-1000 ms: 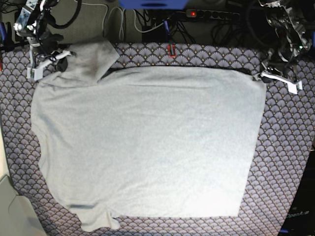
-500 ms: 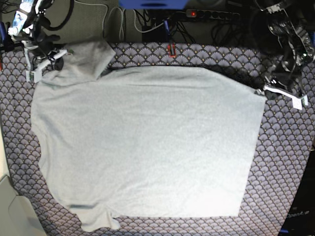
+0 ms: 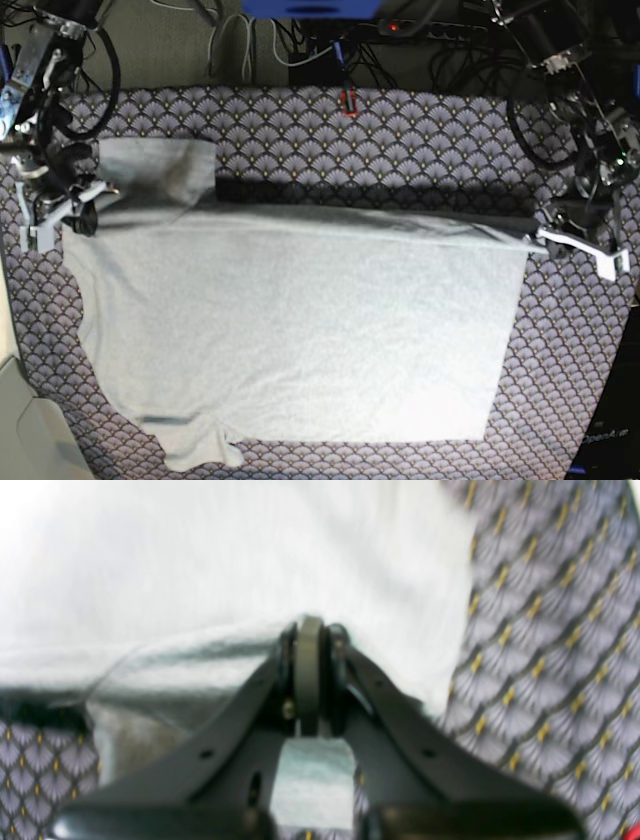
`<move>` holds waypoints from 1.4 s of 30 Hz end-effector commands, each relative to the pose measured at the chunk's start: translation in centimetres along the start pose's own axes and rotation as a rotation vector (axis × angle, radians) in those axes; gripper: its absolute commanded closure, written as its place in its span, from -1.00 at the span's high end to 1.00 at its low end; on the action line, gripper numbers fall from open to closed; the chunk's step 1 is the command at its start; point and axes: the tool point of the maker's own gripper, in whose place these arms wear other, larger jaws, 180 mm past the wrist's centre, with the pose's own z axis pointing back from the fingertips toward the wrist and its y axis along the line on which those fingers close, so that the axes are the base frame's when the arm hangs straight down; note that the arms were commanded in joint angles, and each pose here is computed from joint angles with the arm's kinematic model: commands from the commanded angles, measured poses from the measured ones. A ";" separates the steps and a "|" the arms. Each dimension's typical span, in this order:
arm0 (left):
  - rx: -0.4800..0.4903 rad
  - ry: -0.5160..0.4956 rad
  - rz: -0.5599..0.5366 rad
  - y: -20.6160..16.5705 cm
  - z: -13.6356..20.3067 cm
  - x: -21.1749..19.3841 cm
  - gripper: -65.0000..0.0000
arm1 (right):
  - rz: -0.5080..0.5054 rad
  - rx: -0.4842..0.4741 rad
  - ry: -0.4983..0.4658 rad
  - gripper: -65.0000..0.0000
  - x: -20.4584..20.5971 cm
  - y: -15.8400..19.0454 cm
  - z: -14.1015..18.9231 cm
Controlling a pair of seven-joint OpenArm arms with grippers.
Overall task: Fold the T-shirt properly
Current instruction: 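Lift the gripped side edge and fold it toward the shirt's middle, then lower the folded edge onto the shirt's middle with both grippers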
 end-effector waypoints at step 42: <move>-0.095 -0.134 -0.114 -8.2 -9.7 12.7 -0.97 | 0.167 0.036 -0.057 -1.00 13.9 -0.5 -14.4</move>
